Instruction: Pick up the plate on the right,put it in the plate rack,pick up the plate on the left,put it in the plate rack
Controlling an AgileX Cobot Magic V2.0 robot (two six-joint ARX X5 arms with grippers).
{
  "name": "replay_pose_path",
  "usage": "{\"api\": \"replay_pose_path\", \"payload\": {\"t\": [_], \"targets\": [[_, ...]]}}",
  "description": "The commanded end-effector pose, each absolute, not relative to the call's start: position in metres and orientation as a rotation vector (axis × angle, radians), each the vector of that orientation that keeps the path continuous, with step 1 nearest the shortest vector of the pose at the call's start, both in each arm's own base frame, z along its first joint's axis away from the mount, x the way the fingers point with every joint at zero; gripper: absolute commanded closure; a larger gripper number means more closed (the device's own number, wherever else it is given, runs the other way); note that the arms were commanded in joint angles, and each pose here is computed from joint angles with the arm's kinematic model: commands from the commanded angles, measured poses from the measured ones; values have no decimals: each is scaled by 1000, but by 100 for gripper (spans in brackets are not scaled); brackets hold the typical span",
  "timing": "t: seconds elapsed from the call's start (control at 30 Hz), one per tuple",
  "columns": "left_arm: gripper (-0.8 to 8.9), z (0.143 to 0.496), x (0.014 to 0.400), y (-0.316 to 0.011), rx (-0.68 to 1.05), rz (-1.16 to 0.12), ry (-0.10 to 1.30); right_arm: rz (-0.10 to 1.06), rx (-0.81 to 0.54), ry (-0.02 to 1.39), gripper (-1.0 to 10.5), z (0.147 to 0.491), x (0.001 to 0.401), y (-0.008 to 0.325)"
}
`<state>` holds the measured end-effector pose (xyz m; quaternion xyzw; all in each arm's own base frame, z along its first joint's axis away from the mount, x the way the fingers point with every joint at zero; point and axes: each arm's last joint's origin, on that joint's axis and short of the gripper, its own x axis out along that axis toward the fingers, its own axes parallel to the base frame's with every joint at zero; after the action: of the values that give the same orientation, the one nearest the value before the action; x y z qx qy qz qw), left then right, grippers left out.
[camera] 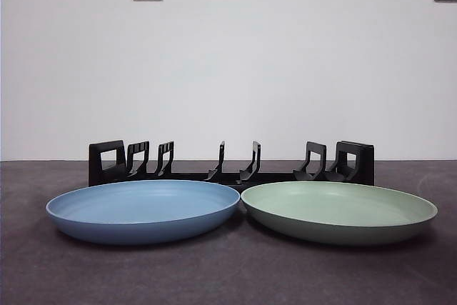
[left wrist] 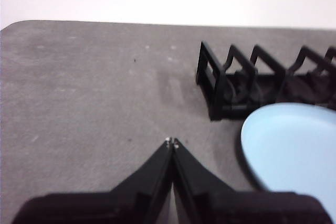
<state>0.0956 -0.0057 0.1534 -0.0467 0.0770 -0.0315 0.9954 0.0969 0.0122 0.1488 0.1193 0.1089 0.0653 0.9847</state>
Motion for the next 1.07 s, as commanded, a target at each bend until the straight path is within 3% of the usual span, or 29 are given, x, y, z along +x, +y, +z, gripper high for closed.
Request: {"api": "replay_pose_path", "payload": {"t": [0.03, 0.27, 0.57, 0.8, 1.07], "targets": [[820, 155, 97, -6, -179, -81, 108, 125, 359, 240, 951, 147, 97, 12], [820, 172, 96, -9, -317, -161, 99, 115, 387, 233, 958, 171, 95, 12], [820, 222, 104, -9, -315, -179, 92, 107, 383, 303, 958, 219, 113, 14], [820, 261, 126, -14, -318, -276, 169, 99, 309, 458, 958, 253, 142, 18], [817, 284, 171, -22, -253, -475, 389, 217, 237, 698, 957, 270, 181, 26]]}}
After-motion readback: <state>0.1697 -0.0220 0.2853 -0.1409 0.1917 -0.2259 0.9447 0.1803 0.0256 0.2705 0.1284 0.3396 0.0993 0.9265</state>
